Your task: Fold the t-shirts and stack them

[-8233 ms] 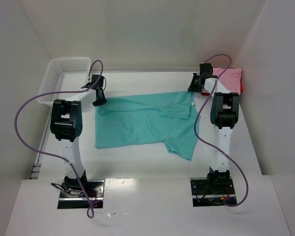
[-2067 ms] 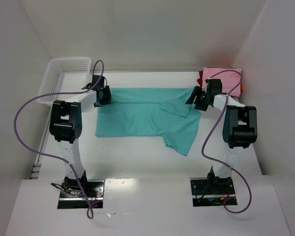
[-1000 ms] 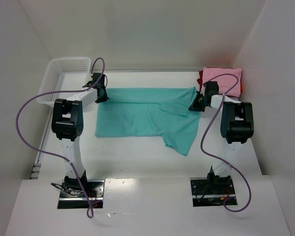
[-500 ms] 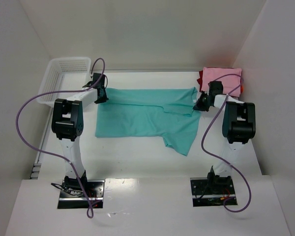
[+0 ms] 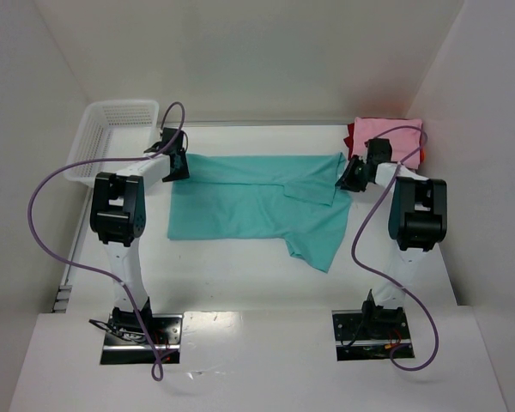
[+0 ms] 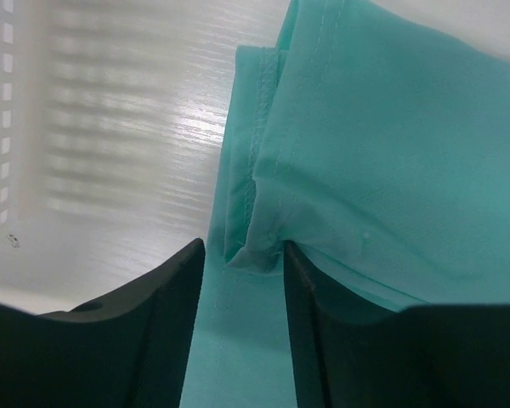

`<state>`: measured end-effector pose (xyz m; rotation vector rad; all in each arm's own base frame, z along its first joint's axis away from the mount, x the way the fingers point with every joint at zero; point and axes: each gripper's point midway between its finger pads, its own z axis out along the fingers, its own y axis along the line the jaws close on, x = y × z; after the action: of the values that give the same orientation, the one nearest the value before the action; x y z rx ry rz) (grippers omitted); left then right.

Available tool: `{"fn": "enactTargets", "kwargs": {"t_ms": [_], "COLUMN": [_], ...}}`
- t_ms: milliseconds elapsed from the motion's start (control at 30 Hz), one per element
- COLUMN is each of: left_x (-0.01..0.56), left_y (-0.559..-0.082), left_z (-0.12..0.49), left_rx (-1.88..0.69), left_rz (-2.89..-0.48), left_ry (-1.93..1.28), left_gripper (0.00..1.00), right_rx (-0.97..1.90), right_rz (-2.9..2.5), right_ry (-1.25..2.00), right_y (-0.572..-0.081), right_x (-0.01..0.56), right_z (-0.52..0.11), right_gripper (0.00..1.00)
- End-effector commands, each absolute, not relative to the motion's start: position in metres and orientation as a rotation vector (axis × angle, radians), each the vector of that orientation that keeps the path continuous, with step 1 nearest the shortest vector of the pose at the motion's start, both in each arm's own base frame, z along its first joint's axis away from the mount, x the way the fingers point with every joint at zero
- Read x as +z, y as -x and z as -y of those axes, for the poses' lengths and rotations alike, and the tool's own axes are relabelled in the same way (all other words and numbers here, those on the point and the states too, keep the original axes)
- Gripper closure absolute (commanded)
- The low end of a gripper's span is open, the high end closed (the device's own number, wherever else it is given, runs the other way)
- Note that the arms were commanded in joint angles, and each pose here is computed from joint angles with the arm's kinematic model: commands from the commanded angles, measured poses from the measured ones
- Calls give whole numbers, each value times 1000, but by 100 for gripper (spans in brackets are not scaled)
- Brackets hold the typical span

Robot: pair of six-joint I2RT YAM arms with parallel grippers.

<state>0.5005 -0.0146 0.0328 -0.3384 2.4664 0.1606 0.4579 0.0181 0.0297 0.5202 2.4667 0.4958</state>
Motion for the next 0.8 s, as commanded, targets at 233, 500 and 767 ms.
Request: {"fn": "enactTargets", "kwargs": {"t_ms": [233,500,767], "left_x": [144,162,104], "left_y": [-547,-570,-575], "left_z": [24,50,68], "left_rx": [30,-154,-254], "left_rz": [-2214,-2124,-2235], "left_ry": [298,261,271], "left_gripper": [27,39,80], "right_rx": [501,587,602], "right_rz": [-2197,-2213,-2289], "right_ry": [-383,-365,-372], "right_y": [-535,-571,-587], "right_x": [131,108,63], "right_z": [-7,-20,-31], "right_gripper": [54,79,91]}}
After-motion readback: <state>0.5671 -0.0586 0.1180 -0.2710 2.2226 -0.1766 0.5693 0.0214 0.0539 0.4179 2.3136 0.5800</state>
